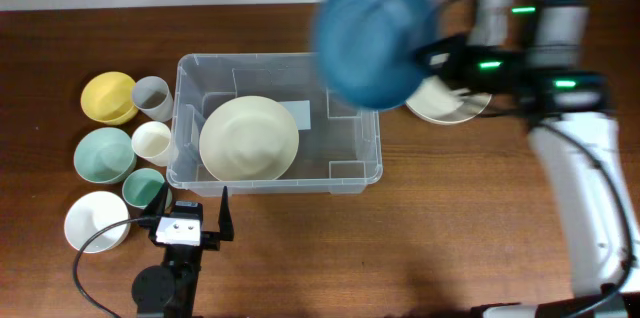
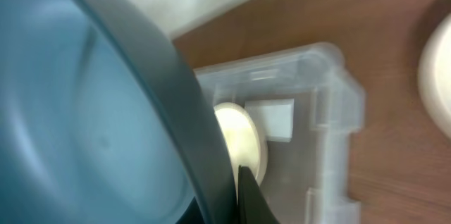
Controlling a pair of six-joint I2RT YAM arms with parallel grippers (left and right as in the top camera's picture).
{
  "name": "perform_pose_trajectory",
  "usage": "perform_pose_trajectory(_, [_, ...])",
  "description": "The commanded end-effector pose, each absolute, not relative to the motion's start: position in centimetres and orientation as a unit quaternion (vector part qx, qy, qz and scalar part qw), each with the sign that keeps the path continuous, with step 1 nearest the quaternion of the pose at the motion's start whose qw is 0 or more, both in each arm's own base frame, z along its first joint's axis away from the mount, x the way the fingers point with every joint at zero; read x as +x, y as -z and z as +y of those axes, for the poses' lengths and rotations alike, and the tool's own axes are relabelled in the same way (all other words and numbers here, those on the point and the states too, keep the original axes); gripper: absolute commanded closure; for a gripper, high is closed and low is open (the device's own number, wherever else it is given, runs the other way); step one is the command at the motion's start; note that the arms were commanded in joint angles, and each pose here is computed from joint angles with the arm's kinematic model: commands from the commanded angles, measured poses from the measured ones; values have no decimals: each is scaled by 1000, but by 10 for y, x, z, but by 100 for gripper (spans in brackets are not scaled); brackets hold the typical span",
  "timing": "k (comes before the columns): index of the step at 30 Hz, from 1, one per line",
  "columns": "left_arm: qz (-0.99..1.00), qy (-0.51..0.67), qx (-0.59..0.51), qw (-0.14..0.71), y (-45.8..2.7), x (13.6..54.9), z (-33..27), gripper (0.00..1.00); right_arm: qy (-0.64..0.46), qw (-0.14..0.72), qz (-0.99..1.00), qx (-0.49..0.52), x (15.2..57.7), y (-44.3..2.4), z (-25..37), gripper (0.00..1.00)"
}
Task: Pack container
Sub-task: 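Carry the blue bowl into the container onto the cream plate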
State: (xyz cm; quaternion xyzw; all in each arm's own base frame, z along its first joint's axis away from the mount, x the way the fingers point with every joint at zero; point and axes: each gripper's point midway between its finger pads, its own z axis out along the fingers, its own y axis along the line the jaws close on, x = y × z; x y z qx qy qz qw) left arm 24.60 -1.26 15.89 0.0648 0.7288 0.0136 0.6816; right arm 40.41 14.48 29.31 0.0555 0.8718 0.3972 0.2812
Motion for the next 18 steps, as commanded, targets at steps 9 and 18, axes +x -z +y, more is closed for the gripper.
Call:
perform_pose_trajectory(9, [729, -21, 67, 681, -158, 246, -11, 0, -312, 188, 930, 53, 399, -173, 285, 93])
perform_pose_trajectory(18, [729, -21, 67, 681, -158, 246, -11, 0, -294, 132, 946, 42, 387, -108, 324, 92])
